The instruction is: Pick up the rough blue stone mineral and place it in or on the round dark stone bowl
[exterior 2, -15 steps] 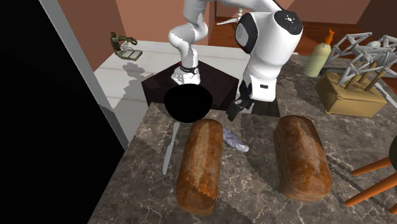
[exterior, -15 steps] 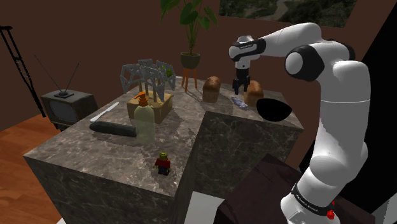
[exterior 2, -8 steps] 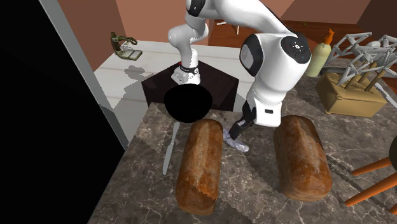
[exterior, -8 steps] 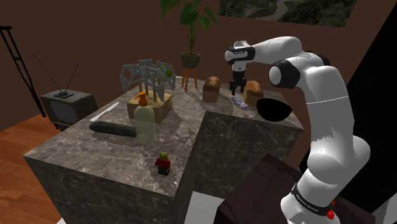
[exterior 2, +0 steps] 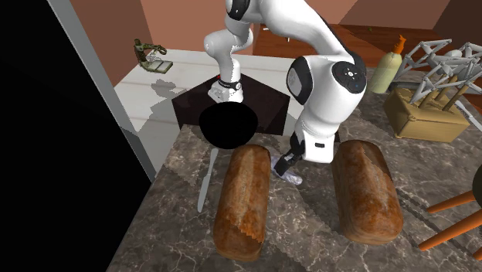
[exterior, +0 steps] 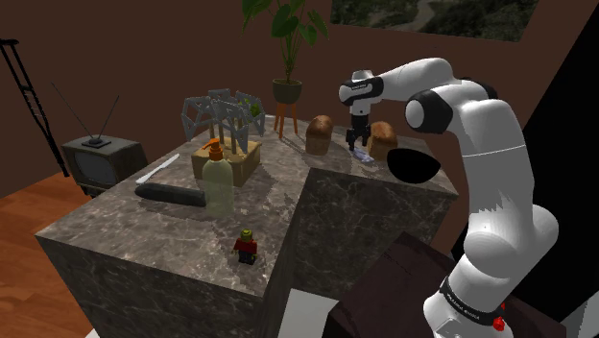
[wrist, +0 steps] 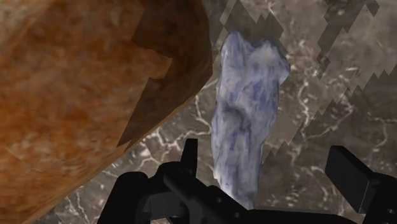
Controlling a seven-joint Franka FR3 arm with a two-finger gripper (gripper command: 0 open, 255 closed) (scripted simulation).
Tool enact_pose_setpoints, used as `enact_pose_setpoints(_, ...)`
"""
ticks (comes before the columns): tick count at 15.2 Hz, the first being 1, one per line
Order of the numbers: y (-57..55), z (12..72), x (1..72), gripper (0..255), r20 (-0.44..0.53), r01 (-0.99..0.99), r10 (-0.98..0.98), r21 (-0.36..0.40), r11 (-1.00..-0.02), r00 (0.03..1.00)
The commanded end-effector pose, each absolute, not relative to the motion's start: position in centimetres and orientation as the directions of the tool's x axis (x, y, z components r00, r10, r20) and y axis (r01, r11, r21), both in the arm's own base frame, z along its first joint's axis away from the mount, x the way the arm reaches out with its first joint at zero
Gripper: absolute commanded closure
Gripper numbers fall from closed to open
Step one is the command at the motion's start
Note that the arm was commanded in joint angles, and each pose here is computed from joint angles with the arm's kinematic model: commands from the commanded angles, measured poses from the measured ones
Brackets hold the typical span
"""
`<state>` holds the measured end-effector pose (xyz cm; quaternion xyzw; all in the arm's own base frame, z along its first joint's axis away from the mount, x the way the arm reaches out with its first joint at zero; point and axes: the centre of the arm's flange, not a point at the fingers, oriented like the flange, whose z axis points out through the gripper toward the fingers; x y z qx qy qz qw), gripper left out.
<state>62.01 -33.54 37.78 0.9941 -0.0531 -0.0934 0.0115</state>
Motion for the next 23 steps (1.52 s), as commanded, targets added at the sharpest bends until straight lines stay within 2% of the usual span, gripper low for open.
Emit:
enact_pose_setpoints(1, -33.5, 37.7, 62.0, 0, -0.184, -0.103, -0.108, 0.033, -0.994, 0.977)
enact_pose_setpoints(5, -33.5, 37.7, 62.0, 0, -0.184, -0.103, -0.108, 0.033, -0.994, 0.977)
enact_pose_setpoints(6, -33.5, 37.7, 62.0, 255, -0.184, -0.103, -0.108, 0.033, -0.994, 0.977)
enact_pose_setpoints(15, -33.5, 37.7, 62.0, 255, -0.184, -0.103, -0.108, 0.033, -0.994, 0.977)
enact_pose_setpoints(21, -33.5, 40.0, 61.9, 255, -0.182, -0.103, -0.108, 0.034, -0.994, 0.977)
enact_pose_setpoints(22, -33.5, 40.0, 61.9, 0, -0.182, -0.103, -0.108, 0.034, -0.994, 0.977)
enact_pose_setpoints(23, -33.5, 39.7, 58.2, 0, -0.017, -0.275, -0.275, 0.029, -0.961, 0.961)
